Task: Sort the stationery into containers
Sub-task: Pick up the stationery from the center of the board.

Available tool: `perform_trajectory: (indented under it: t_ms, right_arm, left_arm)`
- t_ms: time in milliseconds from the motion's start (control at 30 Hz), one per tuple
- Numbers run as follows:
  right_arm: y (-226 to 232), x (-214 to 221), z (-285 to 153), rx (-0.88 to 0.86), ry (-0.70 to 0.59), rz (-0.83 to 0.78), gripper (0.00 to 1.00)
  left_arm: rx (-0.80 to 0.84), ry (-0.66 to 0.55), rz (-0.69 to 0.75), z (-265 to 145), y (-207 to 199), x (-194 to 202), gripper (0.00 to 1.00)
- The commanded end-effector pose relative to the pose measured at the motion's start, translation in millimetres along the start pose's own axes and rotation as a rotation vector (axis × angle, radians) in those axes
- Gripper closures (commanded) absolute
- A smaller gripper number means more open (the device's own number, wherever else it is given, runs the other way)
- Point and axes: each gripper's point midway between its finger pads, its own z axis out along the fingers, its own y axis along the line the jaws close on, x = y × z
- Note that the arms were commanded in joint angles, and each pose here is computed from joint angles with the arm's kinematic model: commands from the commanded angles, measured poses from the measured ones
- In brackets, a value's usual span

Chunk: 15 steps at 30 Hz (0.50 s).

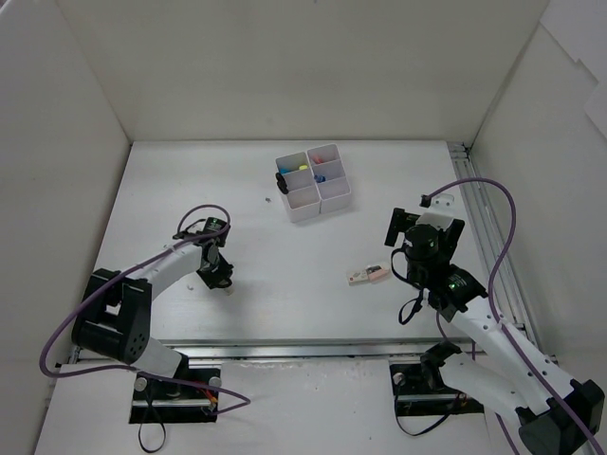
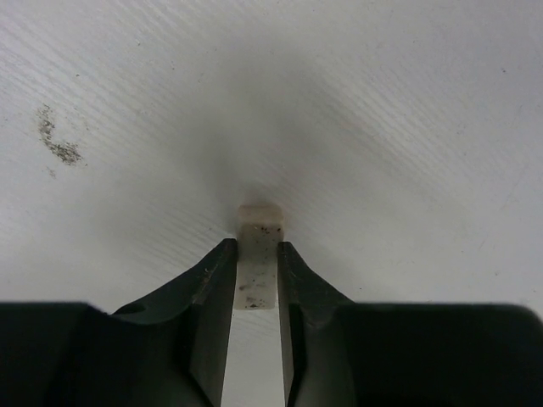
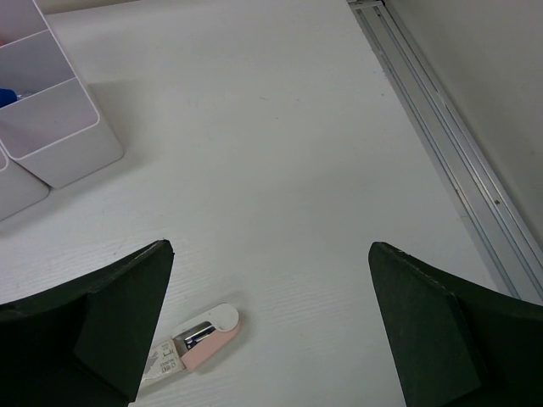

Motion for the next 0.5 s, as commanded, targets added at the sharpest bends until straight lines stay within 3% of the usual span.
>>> perform_trajectory:
  t_ms: [0, 100, 267, 367, 467]
  right_arm:
    - [-3, -15, 0, 0.032, -0.05, 0.046, 0.02]
    - [-2, -13, 0, 0.031, -0.045, 0.041, 0.02]
    - [-2, -14, 0, 0.033, -0.047, 0.043, 0.02]
    - [-4, -16, -1, 0.036, -0.054, 0.05, 0.02]
    - [-6, -18, -4, 0.035, -0.065, 0.059, 0.02]
  left_arm:
    - [-0.014, -0.023, -0.006, -1, -2, -10, 0.78]
    - [-0.018, -0.024, 0.01, 1, -3, -8, 0.74]
    - [-0.006, -0.014, 0.061, 0, -13, -5, 0.76]
    - [0.035, 0.01, 0.089, 0, -24, -1, 0.84]
    - [0.088, 0.007, 0.117, -6, -39, -3, 1.0]
